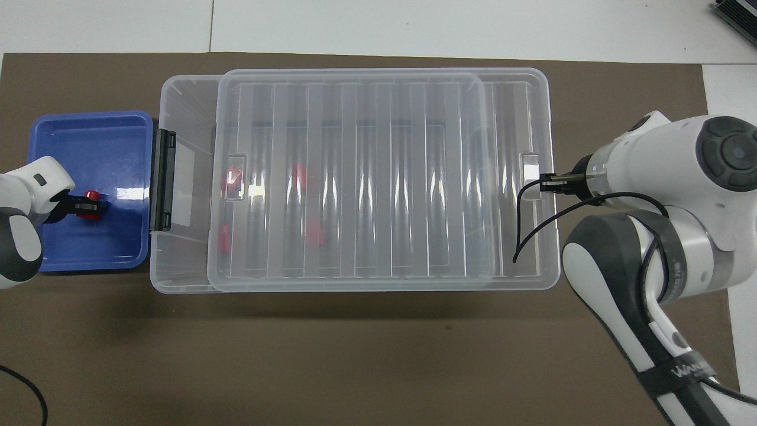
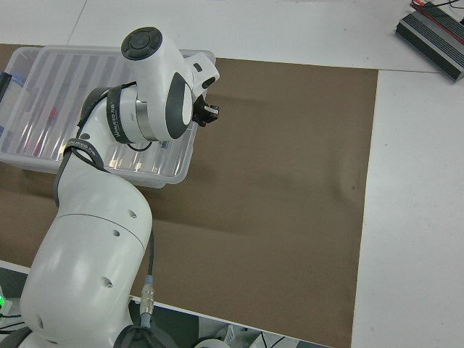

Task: Place red block in blue tray from box
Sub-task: 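Release the block in the tray while the right gripper slides the lid back, then withdraw the left gripper while the right gripper pushes the lid shut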

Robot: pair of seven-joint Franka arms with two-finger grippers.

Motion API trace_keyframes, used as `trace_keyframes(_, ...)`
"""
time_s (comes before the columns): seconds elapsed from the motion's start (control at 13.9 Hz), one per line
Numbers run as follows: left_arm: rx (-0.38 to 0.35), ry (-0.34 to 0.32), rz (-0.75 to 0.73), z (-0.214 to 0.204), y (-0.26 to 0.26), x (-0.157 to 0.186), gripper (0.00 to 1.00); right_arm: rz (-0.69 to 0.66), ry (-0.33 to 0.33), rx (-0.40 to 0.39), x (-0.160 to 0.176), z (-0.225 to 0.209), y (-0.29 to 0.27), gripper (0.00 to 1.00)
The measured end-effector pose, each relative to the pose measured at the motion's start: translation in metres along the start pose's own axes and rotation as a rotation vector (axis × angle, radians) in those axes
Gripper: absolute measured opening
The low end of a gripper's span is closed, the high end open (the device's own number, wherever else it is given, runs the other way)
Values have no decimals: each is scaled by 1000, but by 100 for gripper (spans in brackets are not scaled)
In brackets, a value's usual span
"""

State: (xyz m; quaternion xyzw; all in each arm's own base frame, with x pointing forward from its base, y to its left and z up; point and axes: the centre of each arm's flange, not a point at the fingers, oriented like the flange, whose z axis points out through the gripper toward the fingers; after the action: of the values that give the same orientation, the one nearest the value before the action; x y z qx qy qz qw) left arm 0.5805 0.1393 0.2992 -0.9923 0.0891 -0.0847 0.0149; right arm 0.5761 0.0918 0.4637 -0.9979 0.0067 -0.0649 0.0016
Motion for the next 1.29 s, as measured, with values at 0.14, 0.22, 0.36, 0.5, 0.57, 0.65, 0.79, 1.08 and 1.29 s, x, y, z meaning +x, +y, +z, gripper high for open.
trace_keyframes(0.14, 0, -1, 0, 0, -1, 0, 75, -26, 9, 6, -1, 2, -15, 1)
trace_keyframes(0.22, -1, -2, 1, -1, -1, 0, 86, -40, 13, 8, -2, 2, -24, 1)
trace_keyframes(0.36, -13, -27, 5, -12, -5, 6, 92, -67, 25, 15, -4, 2, -39, 1)
trace_keyframes(0.5, -33, -64, 11, -42, -13, 19, 97, -85, 29, 19, -6, 2, -50, 1)
trace_keyframes(0.57, -43, -80, 15, -62, -17, 26, 100, -88, 31, 20, -6, 1, -52, 1)
trace_keyframes(0.65, -51, -95, 20, -86, -19, 33, 100, -92, 32, 21, -7, 1, -55, 1)
trace_keyframes(0.79, -63, -117, 28, -127, -19, 39, 100, -103, 34, 23, -8, 1, -61, 1)
trace_keyframes(1.08, -89, -173, 9, -199, -9, 43, 100, -116, 34, 25, -10, 0, -68, 1)
trace_keyframes(1.29, -73, -163, -43, -245, 28, 51, 100, -123, 37, 26, -11, 0, -72, 1)
